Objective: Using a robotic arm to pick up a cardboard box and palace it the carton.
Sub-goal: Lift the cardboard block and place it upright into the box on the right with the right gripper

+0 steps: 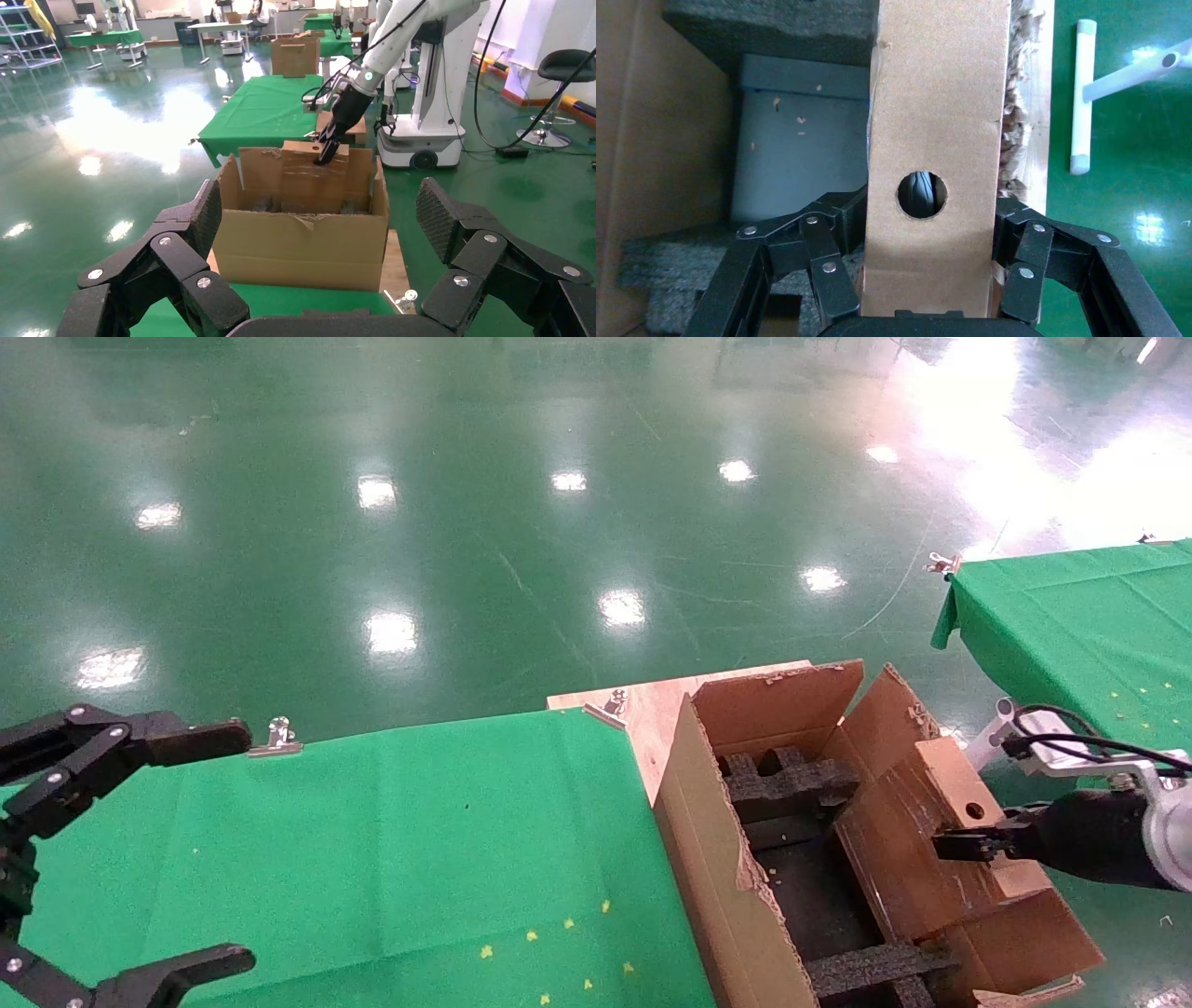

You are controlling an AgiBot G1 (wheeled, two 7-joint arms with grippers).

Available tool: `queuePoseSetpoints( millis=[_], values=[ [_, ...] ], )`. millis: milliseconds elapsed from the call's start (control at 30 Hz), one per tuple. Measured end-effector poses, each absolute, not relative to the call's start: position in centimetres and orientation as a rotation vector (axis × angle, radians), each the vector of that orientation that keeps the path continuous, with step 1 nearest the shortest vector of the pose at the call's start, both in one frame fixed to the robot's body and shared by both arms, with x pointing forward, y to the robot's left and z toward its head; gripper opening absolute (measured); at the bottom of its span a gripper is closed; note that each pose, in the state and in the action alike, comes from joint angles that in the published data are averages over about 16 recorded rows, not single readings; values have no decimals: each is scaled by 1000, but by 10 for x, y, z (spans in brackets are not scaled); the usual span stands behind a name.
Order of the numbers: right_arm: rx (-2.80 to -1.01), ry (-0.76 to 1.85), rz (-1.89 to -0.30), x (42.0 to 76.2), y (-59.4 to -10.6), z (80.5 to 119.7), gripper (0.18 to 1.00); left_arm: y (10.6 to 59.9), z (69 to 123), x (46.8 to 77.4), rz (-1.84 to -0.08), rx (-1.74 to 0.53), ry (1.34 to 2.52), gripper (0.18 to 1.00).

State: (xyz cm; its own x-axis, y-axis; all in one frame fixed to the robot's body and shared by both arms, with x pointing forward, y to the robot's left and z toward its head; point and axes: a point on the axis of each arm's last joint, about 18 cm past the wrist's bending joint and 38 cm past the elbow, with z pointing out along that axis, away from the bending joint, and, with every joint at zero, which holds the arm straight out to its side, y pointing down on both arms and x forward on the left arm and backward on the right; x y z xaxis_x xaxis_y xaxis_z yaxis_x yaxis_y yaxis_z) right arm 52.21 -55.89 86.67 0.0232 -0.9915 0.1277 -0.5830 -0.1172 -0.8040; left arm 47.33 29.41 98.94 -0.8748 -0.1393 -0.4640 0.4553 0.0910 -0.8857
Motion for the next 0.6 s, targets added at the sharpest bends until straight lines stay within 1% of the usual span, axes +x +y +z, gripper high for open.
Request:
queuePoseSetpoints(
  millis=[600],
  values=[
    [-1809, 1613, -952, 567, -549, 827, 292, 294, 989, 473, -1835, 310, 1943, 1001]
  ],
)
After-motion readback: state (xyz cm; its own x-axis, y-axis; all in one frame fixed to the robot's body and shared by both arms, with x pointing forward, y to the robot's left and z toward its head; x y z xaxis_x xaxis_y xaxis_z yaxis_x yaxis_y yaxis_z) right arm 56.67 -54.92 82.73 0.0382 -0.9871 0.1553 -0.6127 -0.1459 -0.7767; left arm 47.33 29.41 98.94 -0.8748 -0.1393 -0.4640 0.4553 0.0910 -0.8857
